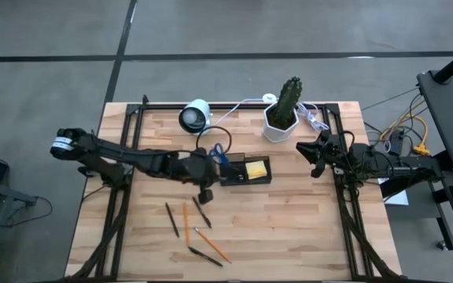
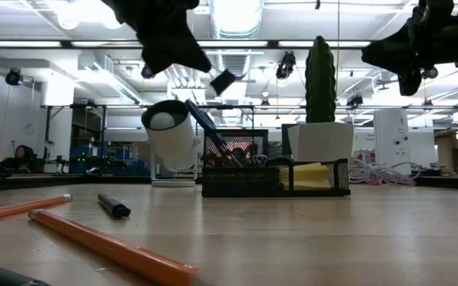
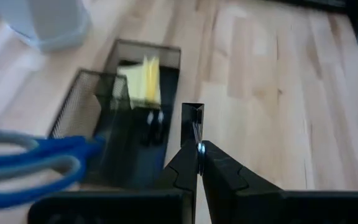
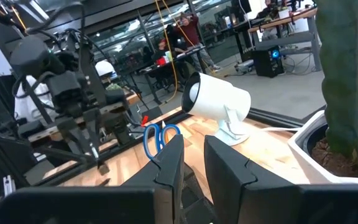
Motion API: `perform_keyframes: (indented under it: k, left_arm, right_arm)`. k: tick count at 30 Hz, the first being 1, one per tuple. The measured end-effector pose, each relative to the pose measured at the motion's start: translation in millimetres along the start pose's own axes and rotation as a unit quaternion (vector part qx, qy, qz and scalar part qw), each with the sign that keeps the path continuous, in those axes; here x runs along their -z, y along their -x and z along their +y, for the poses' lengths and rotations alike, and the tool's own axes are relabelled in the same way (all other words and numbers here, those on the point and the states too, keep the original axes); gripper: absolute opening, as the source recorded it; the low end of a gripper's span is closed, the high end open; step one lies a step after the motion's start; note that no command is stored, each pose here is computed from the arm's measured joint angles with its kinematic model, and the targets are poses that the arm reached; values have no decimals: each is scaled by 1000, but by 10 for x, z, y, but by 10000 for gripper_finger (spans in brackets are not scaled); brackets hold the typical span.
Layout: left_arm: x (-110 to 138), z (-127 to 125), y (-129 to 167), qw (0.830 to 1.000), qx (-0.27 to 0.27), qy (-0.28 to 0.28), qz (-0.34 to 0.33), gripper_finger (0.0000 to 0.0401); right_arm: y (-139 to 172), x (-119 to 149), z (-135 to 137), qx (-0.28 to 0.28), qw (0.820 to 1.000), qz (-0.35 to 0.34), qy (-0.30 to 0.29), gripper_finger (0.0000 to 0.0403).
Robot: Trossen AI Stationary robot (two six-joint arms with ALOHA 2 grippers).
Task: Pick and place office supplies into organizer
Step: Put the black binder clip into the black desk organizer
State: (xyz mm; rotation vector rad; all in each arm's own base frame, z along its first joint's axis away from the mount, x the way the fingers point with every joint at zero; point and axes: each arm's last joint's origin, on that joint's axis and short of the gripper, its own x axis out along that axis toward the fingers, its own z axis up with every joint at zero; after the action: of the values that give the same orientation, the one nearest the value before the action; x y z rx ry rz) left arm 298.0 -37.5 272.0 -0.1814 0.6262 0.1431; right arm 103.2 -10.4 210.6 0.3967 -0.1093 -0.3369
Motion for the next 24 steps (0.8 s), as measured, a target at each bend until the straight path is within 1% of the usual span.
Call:
perform_keyframes:
  k: [4,6,9,11,14,16,19,24]
  left_arm:
    - [-37,92,-16,1000,-22,0,-10,0]
    - [-42,129,-71,1000,-29,4,-10,0]
    - [-80,139,-167,999,-32,5,-11,0]
    - [-158,118,-219,999,-29,-4,-24,0]
    - [-183,114,-330,999,-35,-18,-11,0]
    - [-155,125,-399,999,-40,-27,5,0]
    - [-152,135,-457,999,-42,-30,7,0]
    - [-51,143,-563,998,-40,-34,33,0]
  right_arm:
    - [0,1,0,0,1000,0,0,54]
    - [-3,3,0,1,1000,2,1,54]
    - [-12,11,0,2,1000,5,2,54]
    - [-18,16,0,3,1000,8,3,54]
    - [-30,22,1,5,1000,11,1,54]
    - [-39,31,2,6,1000,15,1,54]
    - [-47,40,1,8,1000,19,2,54]
    - [-54,46,1,10,1000,21,3,54]
